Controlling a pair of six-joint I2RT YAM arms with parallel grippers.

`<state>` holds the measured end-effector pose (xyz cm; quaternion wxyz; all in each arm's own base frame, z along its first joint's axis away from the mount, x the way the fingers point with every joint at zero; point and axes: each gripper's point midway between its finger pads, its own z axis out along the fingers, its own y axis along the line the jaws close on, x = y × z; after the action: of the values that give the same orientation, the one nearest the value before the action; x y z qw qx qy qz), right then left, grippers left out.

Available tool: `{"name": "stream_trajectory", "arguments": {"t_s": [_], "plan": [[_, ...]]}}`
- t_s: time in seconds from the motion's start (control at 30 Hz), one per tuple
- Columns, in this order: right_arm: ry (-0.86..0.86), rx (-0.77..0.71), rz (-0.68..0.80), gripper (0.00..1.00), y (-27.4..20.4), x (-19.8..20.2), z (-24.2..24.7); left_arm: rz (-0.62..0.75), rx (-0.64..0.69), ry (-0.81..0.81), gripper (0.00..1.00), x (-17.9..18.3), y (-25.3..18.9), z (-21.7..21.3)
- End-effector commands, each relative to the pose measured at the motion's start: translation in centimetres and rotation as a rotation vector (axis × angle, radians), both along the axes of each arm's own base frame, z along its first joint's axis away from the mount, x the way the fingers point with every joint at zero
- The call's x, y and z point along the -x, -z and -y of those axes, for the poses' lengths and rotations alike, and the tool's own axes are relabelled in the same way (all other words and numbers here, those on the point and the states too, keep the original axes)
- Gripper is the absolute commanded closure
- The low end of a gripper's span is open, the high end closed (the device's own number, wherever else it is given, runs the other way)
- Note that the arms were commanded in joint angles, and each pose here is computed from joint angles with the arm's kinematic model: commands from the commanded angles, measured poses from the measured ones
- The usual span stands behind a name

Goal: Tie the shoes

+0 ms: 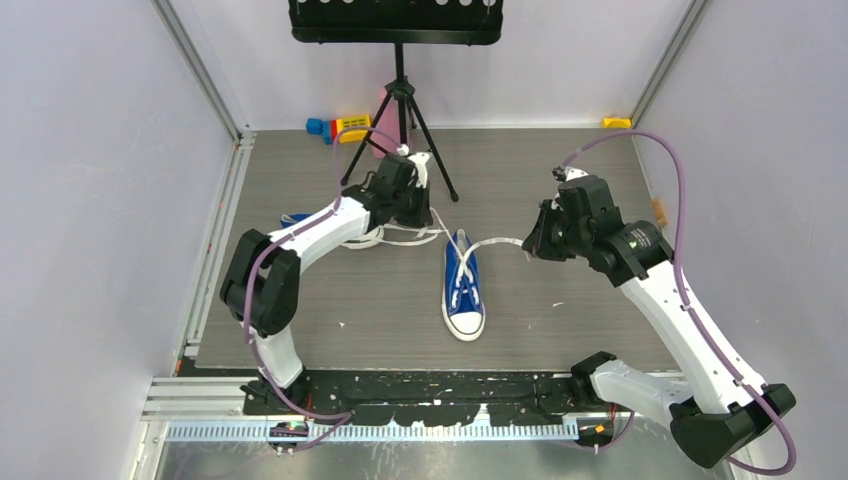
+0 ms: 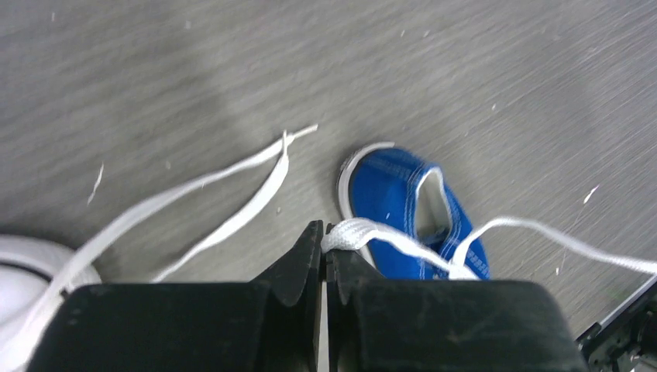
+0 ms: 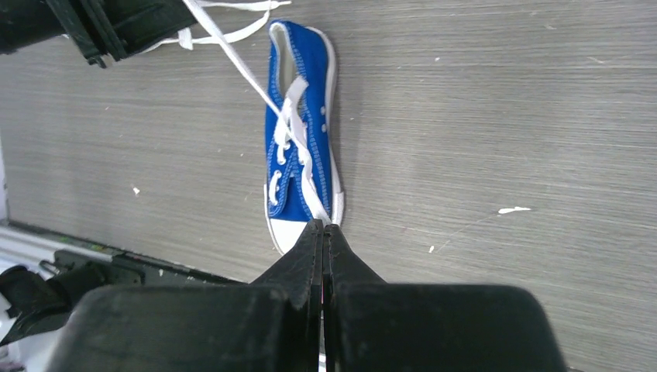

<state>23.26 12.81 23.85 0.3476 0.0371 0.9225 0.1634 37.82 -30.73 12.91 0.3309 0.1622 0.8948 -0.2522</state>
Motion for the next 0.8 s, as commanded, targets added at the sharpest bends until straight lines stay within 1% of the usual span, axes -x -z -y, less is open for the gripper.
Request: {"name": "stream_trajectory", "arguments": {"t_s": [0.0,0.03,0.07,0.2,0.37,0.43,0.63,0.7,0.77], "plan": [[-0.131,-0.109,-0.016,1.0,-1.4,0.3,-3.0,0.004,-0.004,-0.026,0.94,2.0,-1.2,-1.6],[-0.144,-0.125,-0.017,1.0,-1.5,0.3,-3.5,-0.007,-0.011,-0.031,0.92,2.4,-0.7,-2.0],[-0.153,-0.145,-0.014,1.0,-1.8,0.3,-3.8,-0.018,-0.014,-0.037,0.87,2.6,-0.3,-2.3],[-0.165,-0.168,0.016,1.0,-3.3,-0.5,-4.5,-0.048,-0.024,-0.046,0.65,3.7,0.5,-3.7],[-0.168,-0.152,0.028,1.0,-4.2,-2.2,-5.0,0.004,-0.028,-0.004,0.51,5.2,-0.8,-4.7],[-0.17,-0.148,0.026,1.0,-4.3,-2.8,-5.3,0.027,0.003,0.07,0.49,6.0,-1.7,-4.1],[-0.181,-0.161,0.042,1.0,-5.1,-4.1,-6.2,0.147,0.194,0.308,0.46,7.2,-4.1,-0.1],[-0.187,-0.169,0.04,1.0,-5.3,-4.3,-6.5,0.189,0.209,0.373,0.45,7.3,-4.2,1.2],[-0.189,-0.178,0.046,1.0,-5.6,-4.6,-6.7,0.227,0.178,0.419,0.44,7.0,-3.8,2.2]]}}
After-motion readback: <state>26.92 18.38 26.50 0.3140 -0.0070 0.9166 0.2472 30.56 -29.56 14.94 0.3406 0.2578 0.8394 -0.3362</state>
